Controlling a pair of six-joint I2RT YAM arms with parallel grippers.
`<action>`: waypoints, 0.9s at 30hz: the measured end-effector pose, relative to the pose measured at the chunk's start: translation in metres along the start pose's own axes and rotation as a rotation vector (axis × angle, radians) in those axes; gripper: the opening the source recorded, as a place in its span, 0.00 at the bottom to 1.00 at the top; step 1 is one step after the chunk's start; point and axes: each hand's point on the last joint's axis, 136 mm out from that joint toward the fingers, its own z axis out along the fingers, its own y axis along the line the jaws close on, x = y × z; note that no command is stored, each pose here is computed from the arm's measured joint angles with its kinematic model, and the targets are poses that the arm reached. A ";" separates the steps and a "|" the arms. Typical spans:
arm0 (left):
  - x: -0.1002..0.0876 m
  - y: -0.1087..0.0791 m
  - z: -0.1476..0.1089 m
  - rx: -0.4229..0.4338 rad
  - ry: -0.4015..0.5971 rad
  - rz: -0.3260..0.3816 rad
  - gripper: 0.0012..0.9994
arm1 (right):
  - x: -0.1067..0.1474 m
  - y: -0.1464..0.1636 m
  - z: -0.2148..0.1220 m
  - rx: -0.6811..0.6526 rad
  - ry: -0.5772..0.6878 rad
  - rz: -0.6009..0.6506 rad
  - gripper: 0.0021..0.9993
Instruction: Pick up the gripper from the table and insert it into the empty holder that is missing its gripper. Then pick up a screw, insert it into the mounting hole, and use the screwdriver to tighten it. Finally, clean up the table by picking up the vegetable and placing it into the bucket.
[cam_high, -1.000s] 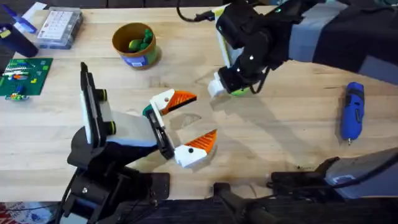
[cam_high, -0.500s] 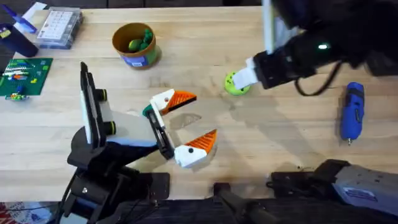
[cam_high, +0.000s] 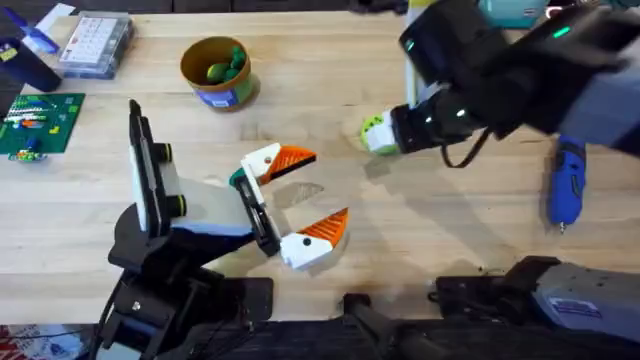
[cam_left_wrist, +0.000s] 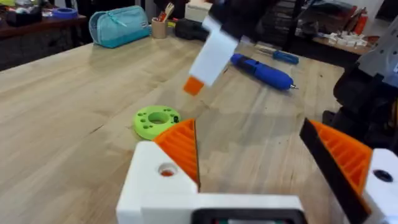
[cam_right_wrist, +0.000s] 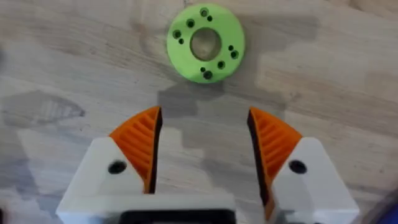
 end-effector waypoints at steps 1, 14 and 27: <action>0.000 0.000 0.000 0.000 0.000 0.000 1.00 | 0.003 0.000 0.007 0.005 0.008 0.003 0.76; 0.000 0.000 0.000 0.000 0.000 0.000 1.00 | -0.001 0.008 0.058 0.027 0.046 0.008 0.76; 0.000 0.000 0.000 0.000 0.000 0.000 1.00 | -0.005 0.010 0.065 0.027 0.035 0.020 0.41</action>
